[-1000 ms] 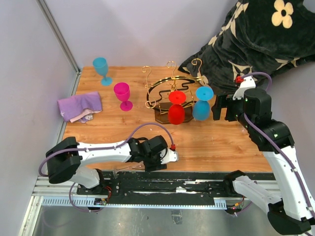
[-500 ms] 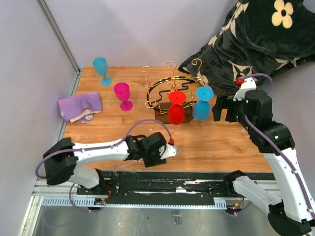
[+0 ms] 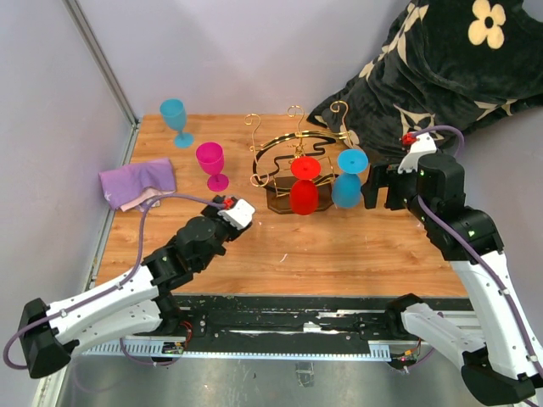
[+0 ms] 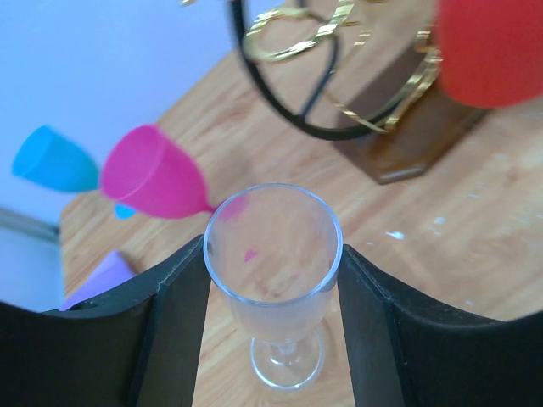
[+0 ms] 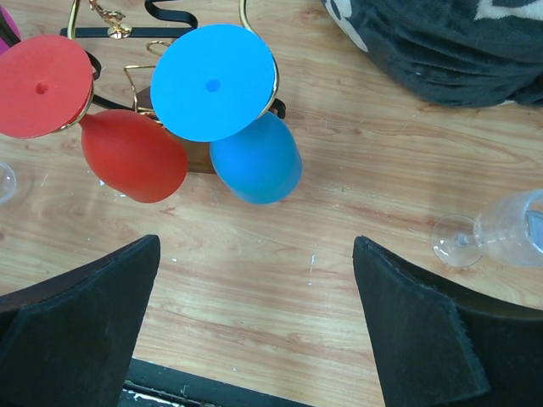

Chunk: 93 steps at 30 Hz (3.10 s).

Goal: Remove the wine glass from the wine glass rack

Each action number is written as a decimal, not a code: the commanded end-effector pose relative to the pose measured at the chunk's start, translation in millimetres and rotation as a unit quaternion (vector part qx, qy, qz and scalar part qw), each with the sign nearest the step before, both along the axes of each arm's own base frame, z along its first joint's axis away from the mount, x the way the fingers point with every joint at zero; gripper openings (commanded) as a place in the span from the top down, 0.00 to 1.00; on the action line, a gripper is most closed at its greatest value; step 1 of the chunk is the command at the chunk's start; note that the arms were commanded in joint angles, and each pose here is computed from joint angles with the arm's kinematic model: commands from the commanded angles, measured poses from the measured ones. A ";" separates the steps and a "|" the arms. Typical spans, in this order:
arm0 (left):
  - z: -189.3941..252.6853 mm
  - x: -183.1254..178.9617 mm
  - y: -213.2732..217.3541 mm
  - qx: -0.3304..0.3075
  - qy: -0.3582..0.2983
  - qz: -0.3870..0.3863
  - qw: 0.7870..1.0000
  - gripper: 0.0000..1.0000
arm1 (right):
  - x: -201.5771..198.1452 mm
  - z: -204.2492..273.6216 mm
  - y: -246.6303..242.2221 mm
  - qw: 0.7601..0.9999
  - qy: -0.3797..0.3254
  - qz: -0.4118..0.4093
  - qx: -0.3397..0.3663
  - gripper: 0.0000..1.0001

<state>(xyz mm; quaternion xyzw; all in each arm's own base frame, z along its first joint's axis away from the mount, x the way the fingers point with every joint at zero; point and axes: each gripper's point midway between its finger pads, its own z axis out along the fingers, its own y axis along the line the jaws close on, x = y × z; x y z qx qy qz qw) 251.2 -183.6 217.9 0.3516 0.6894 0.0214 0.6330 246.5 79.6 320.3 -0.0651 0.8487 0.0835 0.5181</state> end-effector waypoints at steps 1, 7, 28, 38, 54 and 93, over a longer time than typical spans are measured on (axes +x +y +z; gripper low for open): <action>39.0 22.3 44.3 -0.074 -0.078 0.109 0.988 0.96 | 3.4 0.4 1.9 1.000 -0.006 0.002 0.013 0.04; 40.6 37.5 77.6 -0.111 -0.107 0.169 0.973 0.91 | 5.2 -1.6 7.7 1.000 -0.001 0.013 0.020 0.04; 16.0 100.2 169.6 -0.225 -0.146 0.375 0.887 0.92 | 3.3 -8.1 8.6 1.000 -0.002 0.018 0.020 0.04; 6.1 113.8 176.4 -0.266 -0.139 0.383 0.874 0.82 | 1.7 -9.2 7.1 1.000 -0.006 0.016 0.020 0.03; 6.7 116.9 183.4 -0.254 -0.131 0.397 0.872 0.00 | 4.5 -12.8 7.5 1.000 -0.002 0.016 0.017 0.03; 185.0 92.1 45.4 -0.389 0.061 0.079 0.916 0.07 | 96.2 13.2 37.8 0.963 0.045 0.004 0.264 0.60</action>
